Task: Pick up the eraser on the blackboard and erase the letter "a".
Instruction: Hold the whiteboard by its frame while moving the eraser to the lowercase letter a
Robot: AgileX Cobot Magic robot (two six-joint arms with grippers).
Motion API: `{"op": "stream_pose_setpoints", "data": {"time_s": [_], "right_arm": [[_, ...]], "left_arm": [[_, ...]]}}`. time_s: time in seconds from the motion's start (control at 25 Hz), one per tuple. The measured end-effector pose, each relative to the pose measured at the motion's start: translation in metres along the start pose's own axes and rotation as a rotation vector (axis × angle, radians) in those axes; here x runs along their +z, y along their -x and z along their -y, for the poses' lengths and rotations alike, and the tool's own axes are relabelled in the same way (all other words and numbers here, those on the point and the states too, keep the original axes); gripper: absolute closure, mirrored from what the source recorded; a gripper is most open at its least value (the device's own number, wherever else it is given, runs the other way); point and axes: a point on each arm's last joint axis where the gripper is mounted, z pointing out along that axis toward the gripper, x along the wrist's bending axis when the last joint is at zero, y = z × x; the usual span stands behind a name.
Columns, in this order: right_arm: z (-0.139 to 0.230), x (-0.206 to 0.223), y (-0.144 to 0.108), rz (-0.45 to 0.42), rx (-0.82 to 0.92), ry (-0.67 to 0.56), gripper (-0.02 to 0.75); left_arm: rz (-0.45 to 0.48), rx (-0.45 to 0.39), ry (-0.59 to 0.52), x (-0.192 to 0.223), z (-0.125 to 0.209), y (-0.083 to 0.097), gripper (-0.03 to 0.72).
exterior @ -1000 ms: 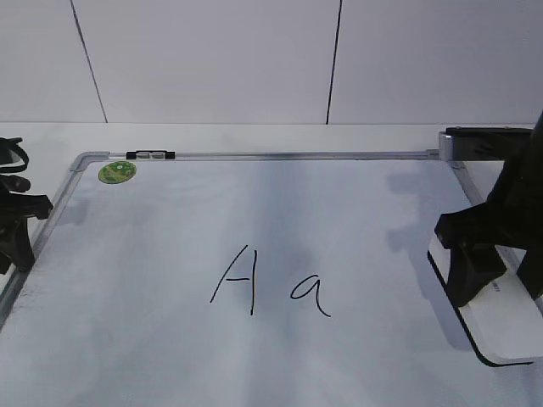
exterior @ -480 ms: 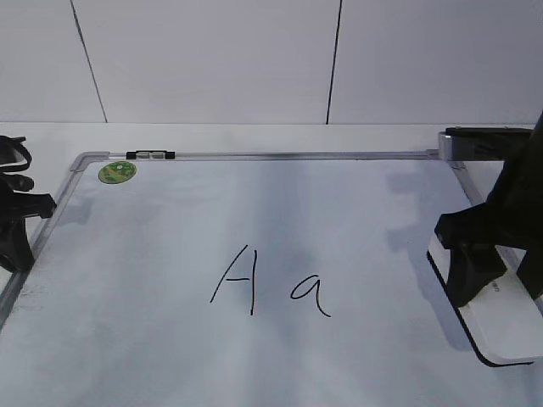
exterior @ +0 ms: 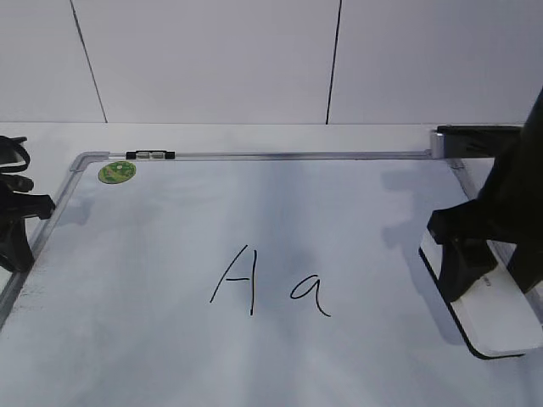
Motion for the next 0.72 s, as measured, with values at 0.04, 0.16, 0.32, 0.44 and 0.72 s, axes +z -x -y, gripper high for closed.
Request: {"op": "stream_pose_setpoints", "data": {"time_s": [0.04, 0.16, 0.32, 0.44, 0.72], "right_arm": [[-0.003, -0.002, -0.003, -0.001, -0.01, 0.008, 0.206], [-0.015, -0.006, -0.014, -0.004, -0.05, 0.031, 0.206], [-0.033, -0.007, -0.036, 0.0, -0.118, 0.05, 0.206], [-0.045, 0.002, -0.051, 0.002, -0.157, 0.037, 0.206], [-0.052, 0.029, -0.071, 0.063, -0.201, -0.027, 0.206]], "left_arm": [[0.0, 0.0, 0.0, 0.0, 0.0, 0.0, 0.673], [0.0, 0.002, 0.0, 0.0, 0.0, 0.0, 0.673], [0.0, 0.004, 0.0, 0.0, 0.0, 0.0, 0.673], [0.001, 0.003, 0.0, 0.0, 0.0, 0.0, 0.673], [0.001, 0.003, 0.0, 0.0, 0.0, 0.0, 0.673]]}}
